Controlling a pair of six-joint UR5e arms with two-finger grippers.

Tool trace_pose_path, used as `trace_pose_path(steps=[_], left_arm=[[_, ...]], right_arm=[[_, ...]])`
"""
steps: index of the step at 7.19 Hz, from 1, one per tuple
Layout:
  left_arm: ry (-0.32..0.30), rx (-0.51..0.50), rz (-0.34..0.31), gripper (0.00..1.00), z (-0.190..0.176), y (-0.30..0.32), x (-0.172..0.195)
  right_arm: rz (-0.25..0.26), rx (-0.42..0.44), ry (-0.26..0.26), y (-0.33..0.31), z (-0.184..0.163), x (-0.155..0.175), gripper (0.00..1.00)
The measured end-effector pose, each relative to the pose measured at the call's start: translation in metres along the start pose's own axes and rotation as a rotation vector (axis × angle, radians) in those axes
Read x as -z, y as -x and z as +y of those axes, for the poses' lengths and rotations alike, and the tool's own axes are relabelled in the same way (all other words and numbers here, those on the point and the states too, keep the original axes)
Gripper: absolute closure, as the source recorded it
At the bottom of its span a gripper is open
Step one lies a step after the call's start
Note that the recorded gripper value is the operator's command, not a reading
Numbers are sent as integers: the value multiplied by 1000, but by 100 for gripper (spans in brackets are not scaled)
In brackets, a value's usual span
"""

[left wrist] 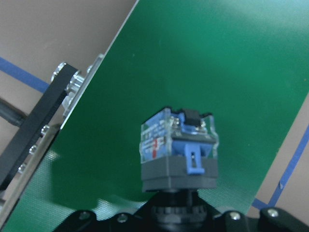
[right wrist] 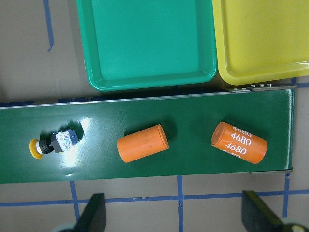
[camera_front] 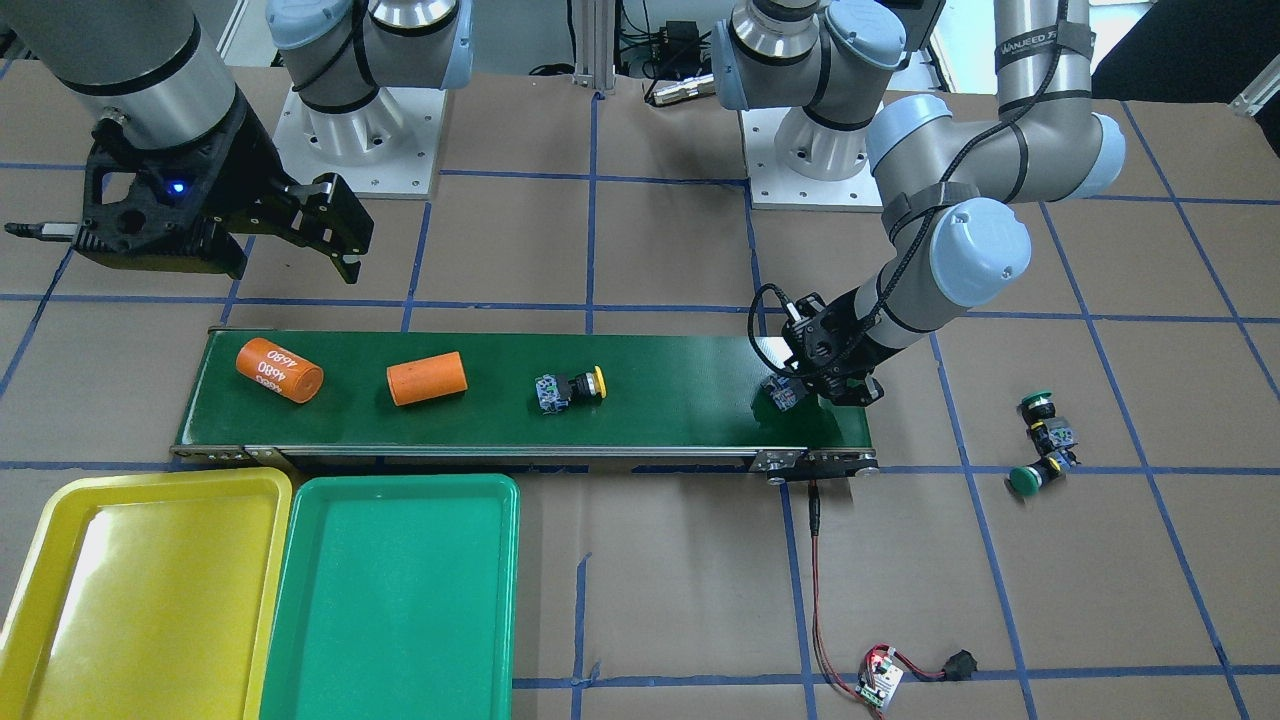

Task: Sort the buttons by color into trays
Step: 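Carry the push button onto the belt and release it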

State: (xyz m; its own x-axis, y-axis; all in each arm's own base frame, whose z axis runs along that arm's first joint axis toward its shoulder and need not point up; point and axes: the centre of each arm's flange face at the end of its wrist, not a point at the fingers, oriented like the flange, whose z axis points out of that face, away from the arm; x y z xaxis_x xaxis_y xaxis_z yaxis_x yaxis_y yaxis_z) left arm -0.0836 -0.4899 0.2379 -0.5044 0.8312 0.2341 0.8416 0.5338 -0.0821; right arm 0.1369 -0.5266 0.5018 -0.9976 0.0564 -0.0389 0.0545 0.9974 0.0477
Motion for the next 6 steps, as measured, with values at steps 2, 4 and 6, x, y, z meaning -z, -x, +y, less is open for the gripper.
trace_pose_path(steps=[2,4,6], left_arm=[[0,-3,-4,0,-1,-3,5],[-11,2,-10,0,-3,2,19],[-33,64,-35,0,0,39,67]], right_arm=[[0,-1,0,-1,-1,0,0],[-5,-1,0,-1,0,1,0],[-3,0,0,0,0,1,0]])
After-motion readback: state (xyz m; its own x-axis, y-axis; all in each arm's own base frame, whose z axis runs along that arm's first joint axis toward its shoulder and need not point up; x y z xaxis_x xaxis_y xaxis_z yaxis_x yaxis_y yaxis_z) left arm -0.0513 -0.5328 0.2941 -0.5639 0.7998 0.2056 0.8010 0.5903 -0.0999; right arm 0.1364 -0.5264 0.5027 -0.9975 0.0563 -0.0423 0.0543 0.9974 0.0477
